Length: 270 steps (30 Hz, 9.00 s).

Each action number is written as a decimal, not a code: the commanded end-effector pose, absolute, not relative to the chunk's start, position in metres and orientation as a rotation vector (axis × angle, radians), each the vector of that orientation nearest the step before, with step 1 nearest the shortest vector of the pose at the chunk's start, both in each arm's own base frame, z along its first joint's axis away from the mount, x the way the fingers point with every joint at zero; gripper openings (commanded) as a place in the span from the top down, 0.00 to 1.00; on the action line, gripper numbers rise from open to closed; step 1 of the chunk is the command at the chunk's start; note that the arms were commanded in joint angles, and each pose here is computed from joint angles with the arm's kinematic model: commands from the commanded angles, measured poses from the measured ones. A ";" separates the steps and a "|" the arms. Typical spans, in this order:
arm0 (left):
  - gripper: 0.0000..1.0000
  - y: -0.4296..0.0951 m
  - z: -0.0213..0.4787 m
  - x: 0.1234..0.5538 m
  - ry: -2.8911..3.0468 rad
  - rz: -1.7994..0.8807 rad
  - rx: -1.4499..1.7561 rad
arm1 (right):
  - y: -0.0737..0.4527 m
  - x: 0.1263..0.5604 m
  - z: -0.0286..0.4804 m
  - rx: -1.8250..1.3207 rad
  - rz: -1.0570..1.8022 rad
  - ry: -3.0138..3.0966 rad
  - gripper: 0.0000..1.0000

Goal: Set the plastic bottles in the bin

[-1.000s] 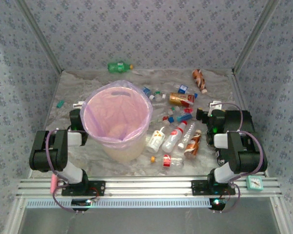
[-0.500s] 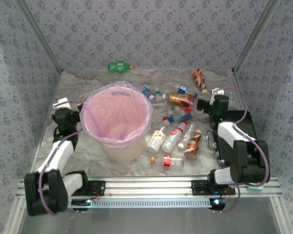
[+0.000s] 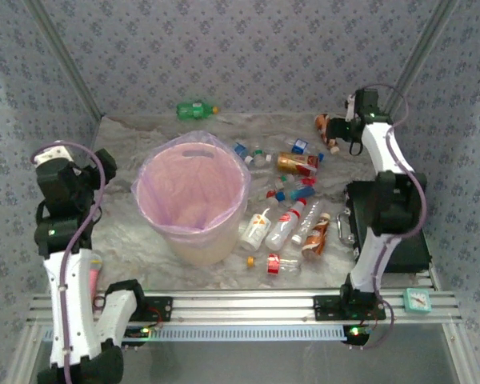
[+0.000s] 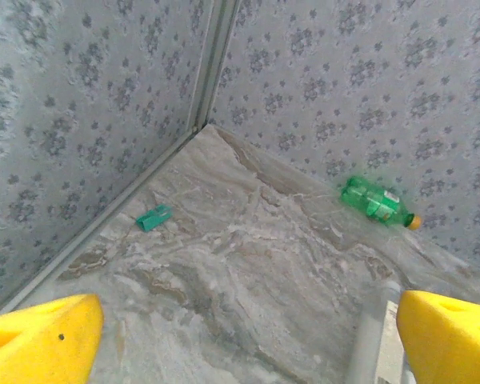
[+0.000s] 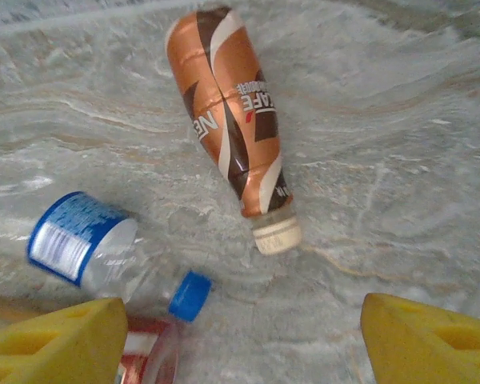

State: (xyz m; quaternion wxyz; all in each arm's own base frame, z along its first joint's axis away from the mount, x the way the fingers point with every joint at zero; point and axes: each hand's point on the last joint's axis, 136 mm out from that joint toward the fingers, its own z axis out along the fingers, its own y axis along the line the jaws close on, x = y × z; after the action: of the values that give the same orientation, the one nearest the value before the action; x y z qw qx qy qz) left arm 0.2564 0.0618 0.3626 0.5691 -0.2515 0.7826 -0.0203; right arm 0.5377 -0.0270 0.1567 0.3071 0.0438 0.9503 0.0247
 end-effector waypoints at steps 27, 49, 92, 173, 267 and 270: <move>0.16 -0.077 0.296 0.270 2.285 -0.549 -0.176 | -0.039 0.583 0.032 0.169 0.094 2.793 0.36; 0.08 -0.078 0.411 0.276 1.985 -0.612 -0.152 | -0.040 0.574 0.148 0.105 0.051 2.623 0.75; 0.41 -0.319 0.497 0.340 1.738 -1.293 0.107 | 0.280 0.281 0.411 -0.852 0.968 2.022 0.72; 0.12 -0.206 0.110 0.271 2.599 -0.208 0.646 | 0.078 0.201 0.067 0.516 0.297 2.986 0.16; 0.81 -0.186 0.430 0.282 2.066 -0.570 0.304 | 0.102 0.294 0.282 0.097 0.653 2.366 0.00; 0.82 -0.181 0.390 0.287 2.159 -0.483 0.306 | 0.090 0.284 0.238 0.205 0.608 2.482 0.00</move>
State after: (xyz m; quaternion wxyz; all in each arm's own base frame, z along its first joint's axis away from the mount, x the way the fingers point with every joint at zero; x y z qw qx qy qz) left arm 0.2871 -0.1982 0.4400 0.4820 0.1128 0.8244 -0.2744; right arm 0.3019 0.1016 0.2736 0.3455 0.0244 0.9049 0.2475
